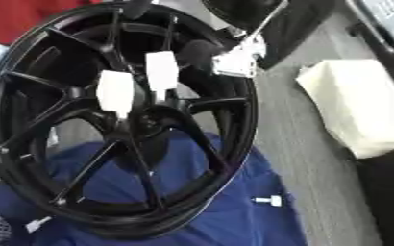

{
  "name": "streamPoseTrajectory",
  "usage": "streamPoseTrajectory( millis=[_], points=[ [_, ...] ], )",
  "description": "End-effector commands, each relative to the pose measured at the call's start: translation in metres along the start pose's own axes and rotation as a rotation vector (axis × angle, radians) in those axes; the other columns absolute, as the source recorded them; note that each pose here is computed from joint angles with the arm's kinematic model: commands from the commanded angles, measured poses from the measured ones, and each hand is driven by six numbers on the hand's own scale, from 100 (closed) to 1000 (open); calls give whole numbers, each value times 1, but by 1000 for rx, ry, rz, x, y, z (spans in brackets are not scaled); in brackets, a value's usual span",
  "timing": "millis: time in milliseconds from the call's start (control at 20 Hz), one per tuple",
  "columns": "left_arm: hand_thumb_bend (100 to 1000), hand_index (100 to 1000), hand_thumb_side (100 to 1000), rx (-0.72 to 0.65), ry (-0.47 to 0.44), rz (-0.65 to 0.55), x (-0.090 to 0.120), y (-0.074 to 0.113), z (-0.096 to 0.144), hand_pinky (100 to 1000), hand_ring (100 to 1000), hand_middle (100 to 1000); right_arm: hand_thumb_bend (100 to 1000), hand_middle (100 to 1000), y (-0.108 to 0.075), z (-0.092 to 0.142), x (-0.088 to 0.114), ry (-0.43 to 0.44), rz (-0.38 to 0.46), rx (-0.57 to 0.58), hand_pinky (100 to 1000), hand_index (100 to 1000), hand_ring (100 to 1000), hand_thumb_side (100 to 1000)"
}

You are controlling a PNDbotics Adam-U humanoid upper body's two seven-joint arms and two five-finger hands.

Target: Pull the pin out of the wheel hub.

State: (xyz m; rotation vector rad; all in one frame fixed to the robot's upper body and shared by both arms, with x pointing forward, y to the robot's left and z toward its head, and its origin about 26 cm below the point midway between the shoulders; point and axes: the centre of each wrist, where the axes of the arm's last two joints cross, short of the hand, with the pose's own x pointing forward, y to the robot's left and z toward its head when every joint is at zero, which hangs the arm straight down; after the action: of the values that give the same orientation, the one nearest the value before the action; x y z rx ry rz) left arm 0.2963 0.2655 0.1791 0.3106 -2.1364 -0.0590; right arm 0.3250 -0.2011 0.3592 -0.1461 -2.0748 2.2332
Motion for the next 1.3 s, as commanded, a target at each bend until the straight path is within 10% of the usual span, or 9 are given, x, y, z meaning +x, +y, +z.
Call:
streamPoseTrajectory(
  millis=[50,150,800,1300],
  points=[
    [100,720,600,22,-18,-11,7,4,-3,705,681,593,100,810,-1,-4,-12,38,17,34,979,891,854,426],
    [100,720,601,33,-14,-12,7,4,-3,706,682,593,100,816,3,-9,-21,70,21,55,982,895,862,348],
    [100,719,610,61,6,-11,7,4,-3,705,681,590,100,851,38,-12,-44,205,-60,184,1000,953,926,643],
    [100,717,614,55,5,-5,8,2,-4,705,680,588,100,855,39,-12,-36,329,-110,155,1000,949,930,573]
  ],
)
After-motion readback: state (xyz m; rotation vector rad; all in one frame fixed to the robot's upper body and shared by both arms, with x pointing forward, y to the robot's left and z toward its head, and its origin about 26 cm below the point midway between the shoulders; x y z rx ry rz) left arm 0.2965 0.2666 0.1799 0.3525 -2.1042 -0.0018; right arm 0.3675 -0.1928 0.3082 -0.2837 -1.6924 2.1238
